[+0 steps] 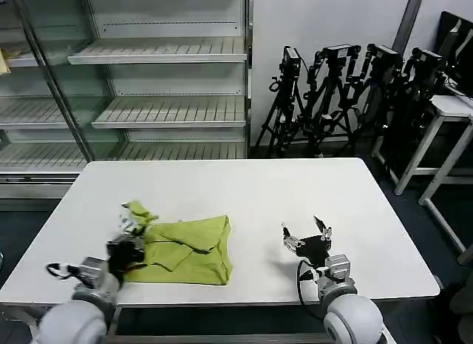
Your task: Fold and organize the clothes.
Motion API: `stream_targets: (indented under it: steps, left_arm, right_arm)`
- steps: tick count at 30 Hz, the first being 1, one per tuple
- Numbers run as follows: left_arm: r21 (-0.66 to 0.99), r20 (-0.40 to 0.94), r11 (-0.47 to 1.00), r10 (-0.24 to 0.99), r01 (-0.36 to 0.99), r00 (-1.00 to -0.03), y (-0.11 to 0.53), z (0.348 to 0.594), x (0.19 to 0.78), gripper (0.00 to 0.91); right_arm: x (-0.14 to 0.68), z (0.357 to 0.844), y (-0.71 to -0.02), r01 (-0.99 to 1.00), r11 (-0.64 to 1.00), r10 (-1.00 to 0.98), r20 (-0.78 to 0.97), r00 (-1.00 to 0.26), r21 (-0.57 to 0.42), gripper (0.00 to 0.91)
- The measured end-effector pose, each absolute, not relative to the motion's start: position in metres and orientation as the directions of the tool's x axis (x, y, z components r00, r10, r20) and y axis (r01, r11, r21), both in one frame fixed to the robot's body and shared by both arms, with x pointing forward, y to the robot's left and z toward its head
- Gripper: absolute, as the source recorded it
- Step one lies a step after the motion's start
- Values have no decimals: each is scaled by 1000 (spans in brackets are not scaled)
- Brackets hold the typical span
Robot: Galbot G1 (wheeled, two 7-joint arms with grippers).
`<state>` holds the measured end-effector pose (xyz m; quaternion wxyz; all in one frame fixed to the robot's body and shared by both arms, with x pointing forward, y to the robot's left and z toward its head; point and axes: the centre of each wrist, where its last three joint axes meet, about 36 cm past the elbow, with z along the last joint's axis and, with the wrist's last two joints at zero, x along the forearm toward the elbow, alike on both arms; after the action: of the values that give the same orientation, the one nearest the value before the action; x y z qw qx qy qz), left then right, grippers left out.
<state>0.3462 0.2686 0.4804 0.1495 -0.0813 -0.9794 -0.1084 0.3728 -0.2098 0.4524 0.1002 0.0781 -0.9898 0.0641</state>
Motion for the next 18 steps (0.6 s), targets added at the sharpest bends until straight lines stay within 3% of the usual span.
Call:
stream_targets:
  steps: [18]
  left_arm:
    - [87, 344, 934, 297, 346, -890, 200, 474, 353, 10]
  right_arm:
    - [377, 450, -212, -158, 980, -131, 202, -971, -122, 907]
